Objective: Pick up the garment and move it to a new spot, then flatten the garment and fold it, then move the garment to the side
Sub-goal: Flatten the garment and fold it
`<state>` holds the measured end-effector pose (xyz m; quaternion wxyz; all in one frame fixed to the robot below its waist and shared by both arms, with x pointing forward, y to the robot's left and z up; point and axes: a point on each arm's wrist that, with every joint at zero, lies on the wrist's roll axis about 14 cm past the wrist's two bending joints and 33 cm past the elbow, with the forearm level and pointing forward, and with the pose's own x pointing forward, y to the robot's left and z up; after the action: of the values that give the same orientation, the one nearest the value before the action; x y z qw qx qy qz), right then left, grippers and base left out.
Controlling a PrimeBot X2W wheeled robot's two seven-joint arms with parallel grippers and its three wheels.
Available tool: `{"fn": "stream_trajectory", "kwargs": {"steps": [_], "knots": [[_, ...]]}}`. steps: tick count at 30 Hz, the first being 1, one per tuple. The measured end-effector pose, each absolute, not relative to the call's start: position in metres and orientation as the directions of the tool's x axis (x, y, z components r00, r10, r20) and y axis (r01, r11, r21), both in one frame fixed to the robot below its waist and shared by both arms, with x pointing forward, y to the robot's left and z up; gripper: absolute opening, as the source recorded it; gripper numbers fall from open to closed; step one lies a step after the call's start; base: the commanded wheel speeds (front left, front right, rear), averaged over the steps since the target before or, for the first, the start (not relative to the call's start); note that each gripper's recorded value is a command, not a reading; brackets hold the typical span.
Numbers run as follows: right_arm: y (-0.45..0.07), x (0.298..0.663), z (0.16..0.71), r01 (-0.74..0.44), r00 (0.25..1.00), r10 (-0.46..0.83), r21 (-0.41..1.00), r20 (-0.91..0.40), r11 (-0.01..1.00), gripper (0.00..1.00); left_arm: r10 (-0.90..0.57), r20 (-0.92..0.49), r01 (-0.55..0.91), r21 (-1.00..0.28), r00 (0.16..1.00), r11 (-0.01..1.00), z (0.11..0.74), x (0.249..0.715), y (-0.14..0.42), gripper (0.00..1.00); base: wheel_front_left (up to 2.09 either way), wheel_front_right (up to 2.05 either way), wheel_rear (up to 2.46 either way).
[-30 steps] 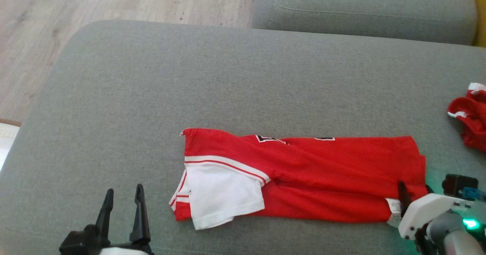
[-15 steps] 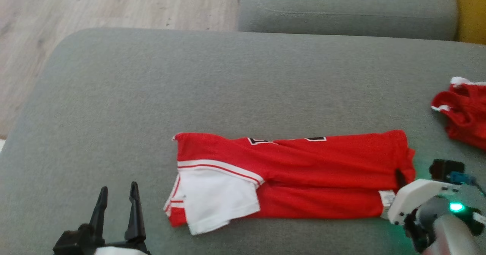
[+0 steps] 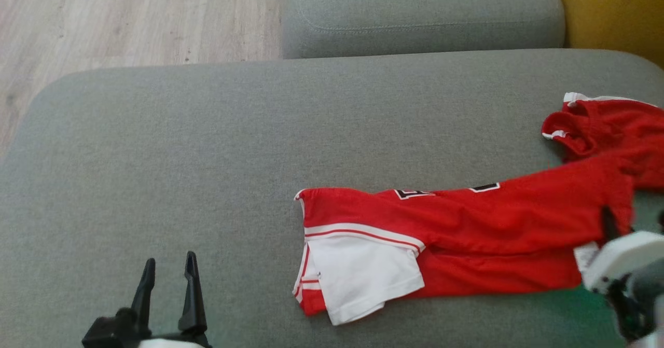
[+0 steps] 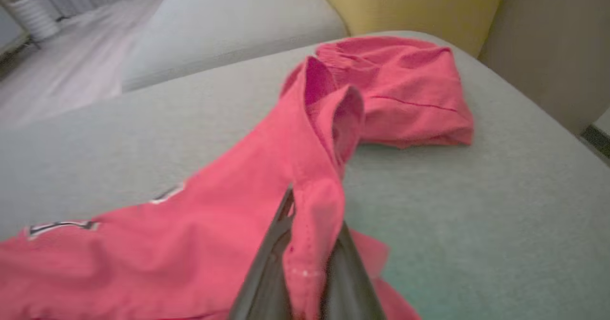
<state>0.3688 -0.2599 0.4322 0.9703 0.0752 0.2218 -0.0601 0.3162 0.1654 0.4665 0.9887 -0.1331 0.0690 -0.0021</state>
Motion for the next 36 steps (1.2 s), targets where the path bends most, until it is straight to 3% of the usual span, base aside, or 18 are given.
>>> {"fn": "stream_trajectory", "kwargs": {"steps": [8, 18, 25, 32, 33, 34, 35, 36], "knots": [[-0.169, 0.383, 0.469, -0.076, 0.925, 0.15, 0.216, -0.349, 0.973, 0.0, 0.001, -0.139, -0.038, -0.266, 0.99, 0.963, 0.464, 0.308, 0.172, 1.0, 0.0, 0.0, 0.0], [-0.034, 0.355, 0.467, -0.4, 0.782, 0.526, 0.379, -0.334, 0.834, 0.0, 0.059, -0.138, -0.095, -0.268, 0.989, 0.959, 0.463, 0.295, 0.187, 1.0, 0.0, 0.0, 0.0], [0.021, 0.334, 0.454, -0.501, 0.666, 0.664, 0.456, -0.34, 0.736, 0.0, 0.081, -0.148, -0.119, -0.27, 0.986, 0.955, 0.46, 0.288, 0.191, 1.0, 0.0, 0.0, 0.0], [0.04, 0.335, 0.44, -0.524, 0.623, 0.695, 0.467, -0.36, 0.712, 0.0, 0.102, -0.138, -0.137, -0.271, 0.985, 0.953, 0.462, 0.286, 0.198, 1.0, 0.0, 0.0, 0.0], [0.042, 0.334, 0.438, -0.525, 0.617, 0.697, 0.469, -0.366, 0.71, 0.09, 0.104, -0.137, -0.138, -0.271, 0.985, 0.953, 0.462, 0.286, 0.198, 1.0, 0.0, 0.0, 0.0], [0.044, 0.333, 0.435, -0.528, 0.609, 0.701, 0.47, -0.371, 0.707, 0.48, 0.105, -0.137, -0.139, -0.271, 0.985, 0.952, 0.462, 0.285, 0.199, 1.0, 0.0, 0.0, 0.0], [0.046, 0.332, 0.435, -0.527, 0.606, 0.706, 0.479, -0.366, 0.701, 1.0, 0.106, -0.138, -0.14, -0.271, 0.985, 0.952, 0.462, 0.285, 0.199, 1.0, 0.0, 0.0, 0.0], [0.048, 0.332, 0.436, -0.526, 0.606, 0.71, 0.49, -0.358, 0.696, 1.0, 0.106, -0.139, -0.141, -0.27, 0.985, 0.952, 0.461, 0.284, 0.199, 1.0, 0.0, 0.0, 0.0]]}}
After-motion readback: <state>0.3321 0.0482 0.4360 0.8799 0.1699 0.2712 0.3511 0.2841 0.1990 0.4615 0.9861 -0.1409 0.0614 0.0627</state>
